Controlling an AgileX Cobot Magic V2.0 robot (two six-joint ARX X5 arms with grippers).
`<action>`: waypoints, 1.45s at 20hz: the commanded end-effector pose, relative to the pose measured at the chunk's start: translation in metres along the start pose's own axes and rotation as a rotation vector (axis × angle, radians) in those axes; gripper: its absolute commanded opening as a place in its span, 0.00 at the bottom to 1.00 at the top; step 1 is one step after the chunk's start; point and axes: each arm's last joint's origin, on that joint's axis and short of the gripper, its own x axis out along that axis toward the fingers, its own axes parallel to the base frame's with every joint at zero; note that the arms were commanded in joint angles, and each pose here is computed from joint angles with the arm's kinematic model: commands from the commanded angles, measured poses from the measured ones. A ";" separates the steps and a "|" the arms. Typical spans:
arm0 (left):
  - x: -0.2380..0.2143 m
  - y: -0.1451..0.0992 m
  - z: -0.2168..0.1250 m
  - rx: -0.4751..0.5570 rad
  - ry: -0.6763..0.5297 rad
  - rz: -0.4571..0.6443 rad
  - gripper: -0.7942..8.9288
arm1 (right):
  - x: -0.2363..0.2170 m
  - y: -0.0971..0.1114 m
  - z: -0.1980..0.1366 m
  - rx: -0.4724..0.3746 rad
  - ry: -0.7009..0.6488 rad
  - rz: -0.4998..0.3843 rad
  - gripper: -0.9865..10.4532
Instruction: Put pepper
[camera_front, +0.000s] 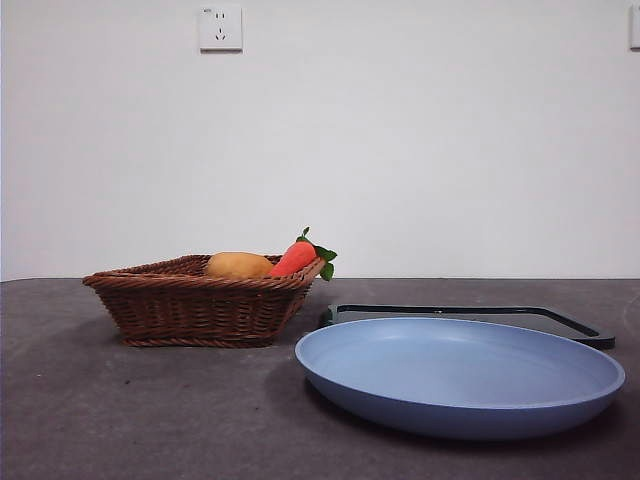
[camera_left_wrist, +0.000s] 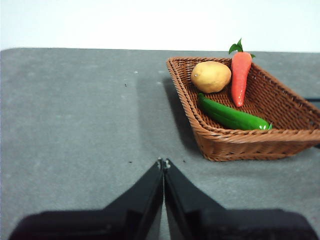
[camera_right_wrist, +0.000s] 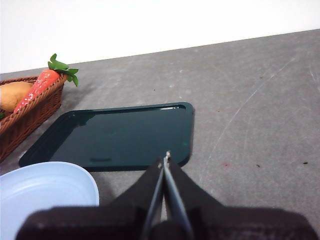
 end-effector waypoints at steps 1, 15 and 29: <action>0.001 0.001 -0.002 -0.111 -0.004 0.001 0.09 | 0.000 0.000 -0.001 0.034 -0.006 0.005 0.10; -0.006 -0.004 0.021 -0.337 -0.065 -0.097 0.09 | -0.007 0.005 0.027 0.291 -0.108 0.070 0.09; -0.016 -0.015 0.097 -0.243 0.133 -0.201 0.09 | -0.011 0.022 0.121 0.166 0.174 0.161 0.09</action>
